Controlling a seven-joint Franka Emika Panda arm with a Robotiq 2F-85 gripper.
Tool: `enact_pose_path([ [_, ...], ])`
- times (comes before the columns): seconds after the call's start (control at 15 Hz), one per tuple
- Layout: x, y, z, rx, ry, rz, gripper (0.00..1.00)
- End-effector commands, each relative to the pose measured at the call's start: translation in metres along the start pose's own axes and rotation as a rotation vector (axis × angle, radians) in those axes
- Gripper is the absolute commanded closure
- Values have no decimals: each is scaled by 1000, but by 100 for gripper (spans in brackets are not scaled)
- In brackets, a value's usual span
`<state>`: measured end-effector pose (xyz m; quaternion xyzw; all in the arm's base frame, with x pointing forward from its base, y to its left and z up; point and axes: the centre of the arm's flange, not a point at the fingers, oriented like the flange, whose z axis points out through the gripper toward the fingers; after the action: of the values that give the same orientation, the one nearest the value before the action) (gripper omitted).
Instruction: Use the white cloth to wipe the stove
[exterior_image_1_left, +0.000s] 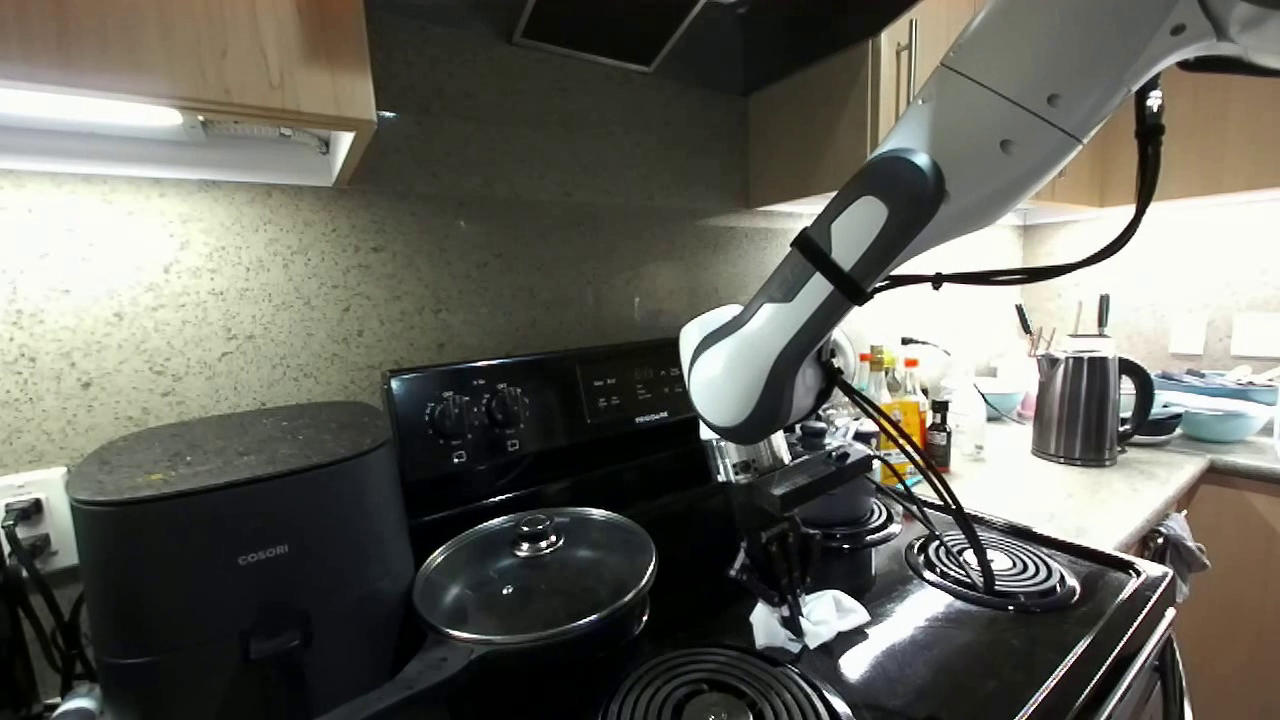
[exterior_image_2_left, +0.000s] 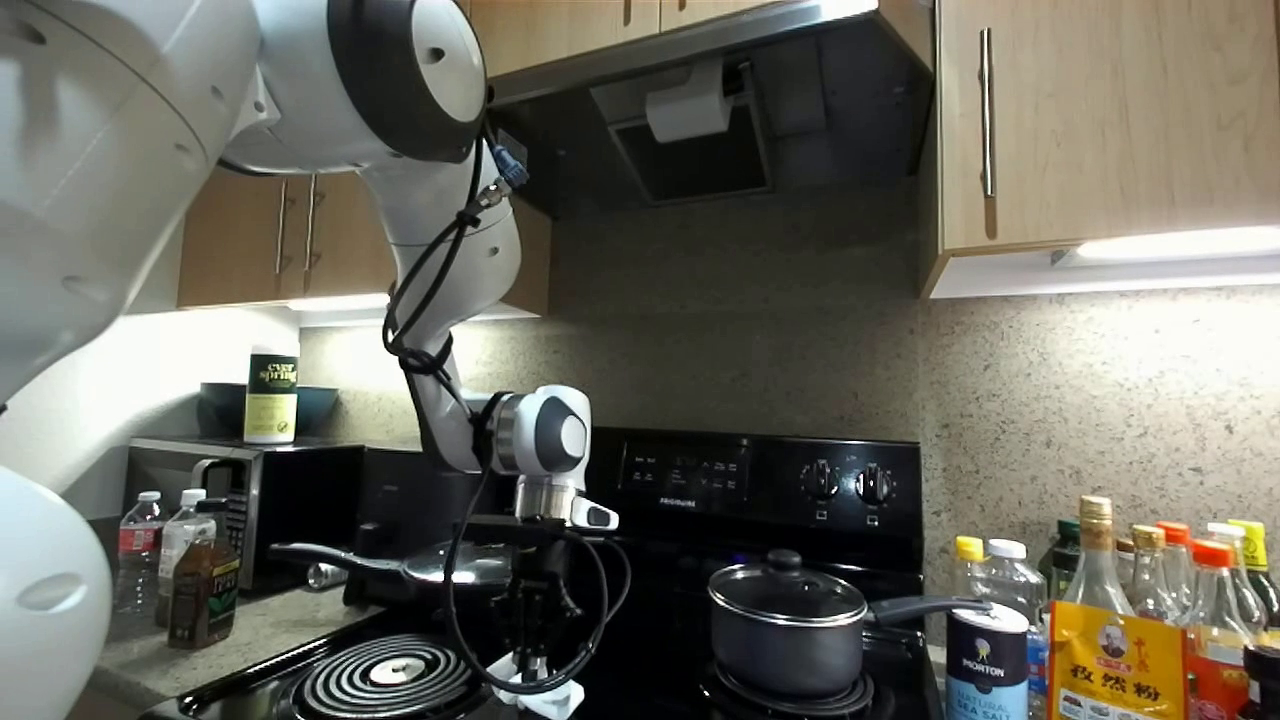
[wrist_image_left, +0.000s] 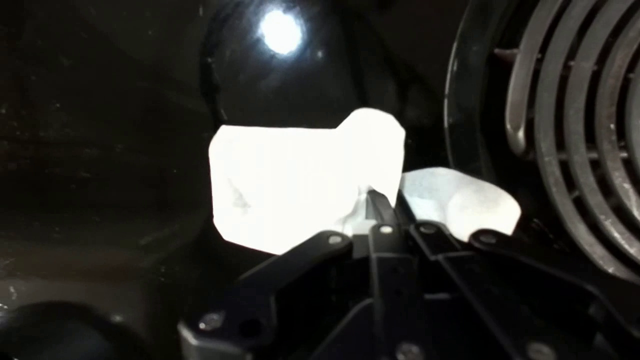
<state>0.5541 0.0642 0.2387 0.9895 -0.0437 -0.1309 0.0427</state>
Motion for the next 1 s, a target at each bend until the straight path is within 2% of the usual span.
enact_pose_path([
  [0.0,-19,48,18,-2,-45,82,100],
  [0.2,-38,83,28,6,-114,126,100],
  [0.27,-14,63,14,2,-70,109,99],
  [0.4,-22,80,19,6,-91,137,99],
  [0.73,-25,81,20,6,-95,139,100],
  [0.93,-43,83,44,22,-148,126,100],
])
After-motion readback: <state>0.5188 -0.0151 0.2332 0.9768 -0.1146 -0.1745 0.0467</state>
